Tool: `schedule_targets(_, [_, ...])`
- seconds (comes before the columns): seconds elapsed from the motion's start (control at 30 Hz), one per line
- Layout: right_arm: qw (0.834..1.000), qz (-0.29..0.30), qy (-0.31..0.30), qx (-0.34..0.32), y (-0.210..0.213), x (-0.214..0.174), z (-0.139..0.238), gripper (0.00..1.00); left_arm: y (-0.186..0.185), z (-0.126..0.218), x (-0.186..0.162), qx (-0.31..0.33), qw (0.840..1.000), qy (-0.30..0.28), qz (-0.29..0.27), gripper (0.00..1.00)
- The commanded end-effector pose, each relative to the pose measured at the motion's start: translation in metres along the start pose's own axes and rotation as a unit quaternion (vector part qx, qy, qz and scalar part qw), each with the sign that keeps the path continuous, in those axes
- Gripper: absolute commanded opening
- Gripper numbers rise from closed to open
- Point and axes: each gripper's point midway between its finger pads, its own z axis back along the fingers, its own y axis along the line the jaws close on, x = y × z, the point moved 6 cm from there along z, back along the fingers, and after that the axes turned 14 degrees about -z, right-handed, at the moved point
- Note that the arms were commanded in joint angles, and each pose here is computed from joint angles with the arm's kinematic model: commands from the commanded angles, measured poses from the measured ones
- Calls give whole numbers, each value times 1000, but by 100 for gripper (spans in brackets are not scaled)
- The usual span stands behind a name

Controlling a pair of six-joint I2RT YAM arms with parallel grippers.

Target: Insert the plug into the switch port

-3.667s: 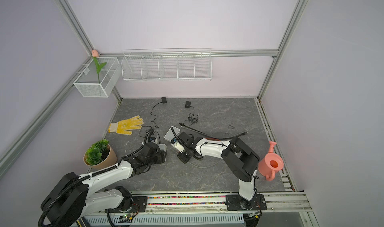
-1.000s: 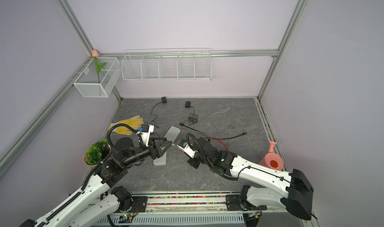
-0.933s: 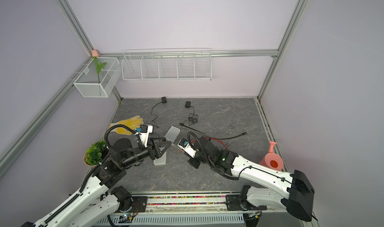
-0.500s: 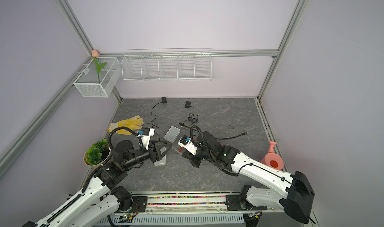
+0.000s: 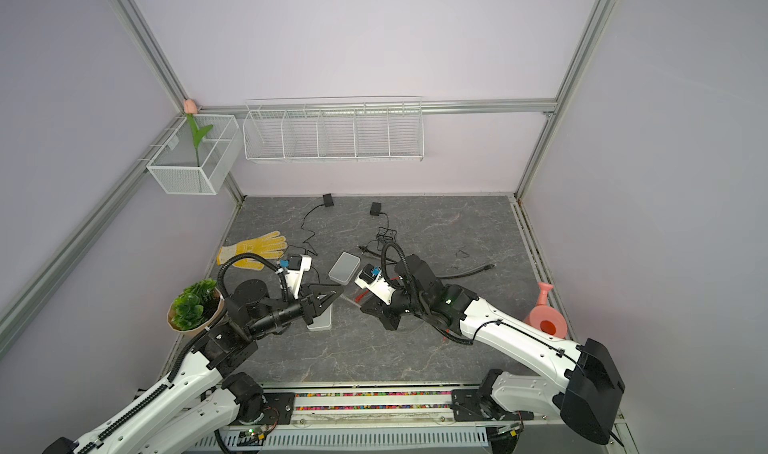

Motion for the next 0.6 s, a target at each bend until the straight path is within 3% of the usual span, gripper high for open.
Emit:
schedule_targets(0.0, [1000, 4, -21, 23, 6, 15, 3, 7, 2, 1, -4, 5, 1000, 0, 1, 0])
schedule_targets(0.07, [1000, 2, -20, 16, 5, 16, 3, 13, 3, 1, -5, 8, 1000, -3, 8, 0])
schedule_targets(0.13, [1000, -1, -19, 3, 4, 19, 4, 30, 5, -1, -5, 12, 1000, -6, 19, 0])
schedule_targets(0.2, [999, 12, -36, -20, 10, 25, 10, 39, 10, -3, -8, 23, 999, -5, 40, 0])
schedule_targets(0.33, [985, 96, -81, -115, 26, 33, 19, 43, 21, -7, -13, 51, 993, -21, 101, 0])
schedule_targets(0.57, [981, 124, -49, -141, 20, 37, -15, 43, 29, -8, -13, 70, 982, -53, 165, 0])
